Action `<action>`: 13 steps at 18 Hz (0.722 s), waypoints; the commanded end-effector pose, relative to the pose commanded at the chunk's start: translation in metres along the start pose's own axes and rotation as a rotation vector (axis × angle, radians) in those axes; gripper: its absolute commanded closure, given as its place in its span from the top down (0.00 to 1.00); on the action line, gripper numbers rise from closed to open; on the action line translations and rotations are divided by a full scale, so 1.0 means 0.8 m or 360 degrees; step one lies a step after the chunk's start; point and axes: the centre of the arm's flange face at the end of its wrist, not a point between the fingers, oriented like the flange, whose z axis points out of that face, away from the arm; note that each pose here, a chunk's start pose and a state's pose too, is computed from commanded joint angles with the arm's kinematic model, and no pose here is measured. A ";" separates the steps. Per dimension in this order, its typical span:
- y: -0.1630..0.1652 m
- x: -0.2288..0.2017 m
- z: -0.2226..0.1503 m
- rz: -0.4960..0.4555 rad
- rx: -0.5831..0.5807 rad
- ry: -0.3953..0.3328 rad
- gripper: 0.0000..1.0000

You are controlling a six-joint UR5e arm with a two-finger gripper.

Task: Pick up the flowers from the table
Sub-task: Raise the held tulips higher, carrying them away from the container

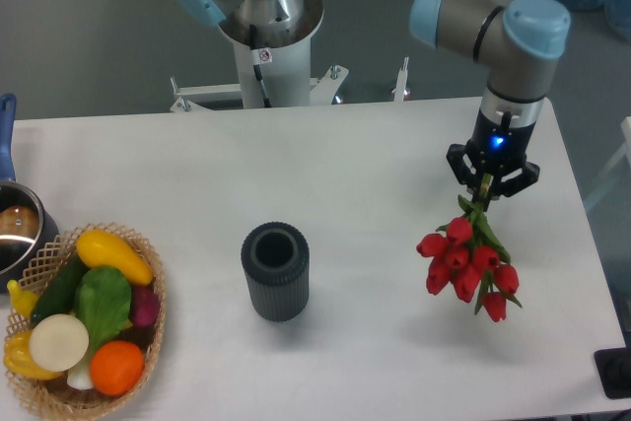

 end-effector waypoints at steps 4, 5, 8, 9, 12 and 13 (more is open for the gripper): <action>-0.022 -0.003 -0.034 -0.0015 0.0110 -0.0044 0.23; -0.022 -0.009 -0.040 -0.0036 0.0132 -0.0055 0.23; -0.022 -0.023 -0.057 -0.0077 0.0217 -0.0068 0.23; -0.017 -0.028 -0.062 -0.0093 0.0243 -0.0071 0.23; -0.016 -0.033 -0.068 -0.0100 0.0290 -0.0070 0.23; -0.015 -0.033 -0.071 -0.0100 0.0290 -0.0075 0.23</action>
